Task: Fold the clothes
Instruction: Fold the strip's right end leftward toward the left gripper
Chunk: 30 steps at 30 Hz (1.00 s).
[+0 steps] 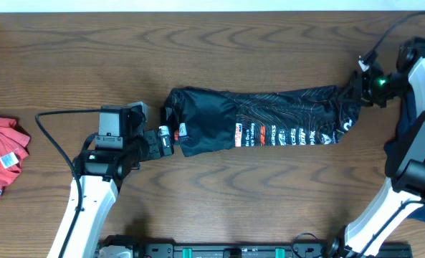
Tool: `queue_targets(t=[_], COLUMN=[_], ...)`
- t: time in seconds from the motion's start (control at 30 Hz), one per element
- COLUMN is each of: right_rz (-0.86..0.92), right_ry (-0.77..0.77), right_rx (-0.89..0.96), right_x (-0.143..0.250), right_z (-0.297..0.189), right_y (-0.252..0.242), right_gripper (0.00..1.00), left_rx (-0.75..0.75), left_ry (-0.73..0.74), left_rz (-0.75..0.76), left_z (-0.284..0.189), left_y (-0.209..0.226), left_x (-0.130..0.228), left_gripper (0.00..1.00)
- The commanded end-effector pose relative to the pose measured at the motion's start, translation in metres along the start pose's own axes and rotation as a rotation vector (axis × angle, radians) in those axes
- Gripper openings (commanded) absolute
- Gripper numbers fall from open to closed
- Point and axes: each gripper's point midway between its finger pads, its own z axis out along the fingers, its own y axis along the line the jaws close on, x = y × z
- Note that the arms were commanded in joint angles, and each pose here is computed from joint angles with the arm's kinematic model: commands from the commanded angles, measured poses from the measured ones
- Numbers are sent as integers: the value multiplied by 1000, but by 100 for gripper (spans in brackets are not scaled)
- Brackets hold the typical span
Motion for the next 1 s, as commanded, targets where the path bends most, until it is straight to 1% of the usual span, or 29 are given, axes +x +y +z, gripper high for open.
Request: queue_targets(t=[0.0,0.23,0.53,0.83,0.97], right_rz=[-81,-162,-299,-455,-477], right_ry=[-14,109,187,300,325], right_rx=[61,111,120,226,251], right_x=[-3,18,30,56,66], right_z=[-16,-1,29,56,66], right_y=[17,40,87,121,137], right_gripper=[1,1,1,1,1], left_rx=[5,22,20,14,9], left_ry=[6,11,18,35,52], left_rz=[9,9,7,2,-2], left_z=[-1,-1,-1,3,7], left_y=[-2,-5,-4,-2,0], left_x=[-1,0,2,7,9], left_gripper=[98,98,98,98,98])
